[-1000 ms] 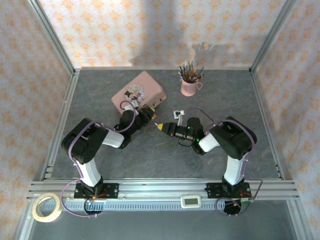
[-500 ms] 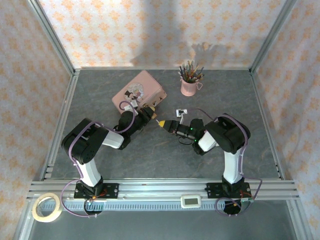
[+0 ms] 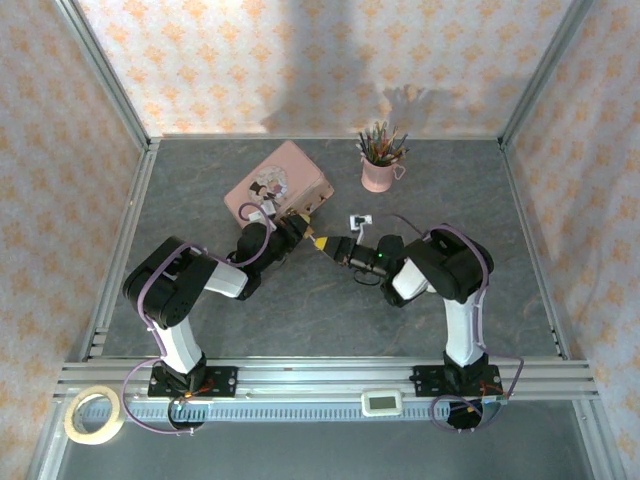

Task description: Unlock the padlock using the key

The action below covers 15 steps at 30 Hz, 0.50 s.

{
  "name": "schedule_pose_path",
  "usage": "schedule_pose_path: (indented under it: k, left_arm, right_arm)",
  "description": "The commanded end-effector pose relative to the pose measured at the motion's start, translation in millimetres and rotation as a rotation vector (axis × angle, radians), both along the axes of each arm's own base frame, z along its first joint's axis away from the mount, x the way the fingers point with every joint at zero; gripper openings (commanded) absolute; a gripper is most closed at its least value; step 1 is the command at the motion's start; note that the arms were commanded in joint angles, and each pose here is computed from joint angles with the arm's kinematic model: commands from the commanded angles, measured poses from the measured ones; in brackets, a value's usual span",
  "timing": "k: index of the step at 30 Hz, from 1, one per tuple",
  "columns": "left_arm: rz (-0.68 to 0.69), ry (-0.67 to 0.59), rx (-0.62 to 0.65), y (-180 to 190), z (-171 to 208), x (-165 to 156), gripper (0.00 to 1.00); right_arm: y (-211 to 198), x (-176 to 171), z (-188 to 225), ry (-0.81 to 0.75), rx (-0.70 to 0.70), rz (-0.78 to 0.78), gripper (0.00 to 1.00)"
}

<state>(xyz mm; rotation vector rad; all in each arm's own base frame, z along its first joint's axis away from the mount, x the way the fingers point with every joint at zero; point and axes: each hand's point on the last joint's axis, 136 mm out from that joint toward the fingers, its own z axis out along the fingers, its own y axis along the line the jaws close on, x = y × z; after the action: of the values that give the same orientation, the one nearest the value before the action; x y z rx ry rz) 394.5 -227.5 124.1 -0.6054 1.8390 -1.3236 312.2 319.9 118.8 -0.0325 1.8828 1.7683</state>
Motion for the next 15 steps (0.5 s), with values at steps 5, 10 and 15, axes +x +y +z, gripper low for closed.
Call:
schedule_pose_path:
  k: [5, 10, 15]
  left_arm:
    - [-0.031, -0.098, -0.082, -9, 33, -5, 0.0]
    - [-0.025, -0.098, -0.083, -8, 32, -4, 0.0]
    - [-0.021, -0.093, -0.088, -7, 30, -5, 0.0]
  right_arm:
    - [0, 1, 12, -0.059, 0.04, 0.006, 0.0]
    - [-7, -7, 12, -0.059, 0.027, -0.006, 0.0]
    - [-10, -11, 7, -0.045, 0.017, -0.01, 0.0]
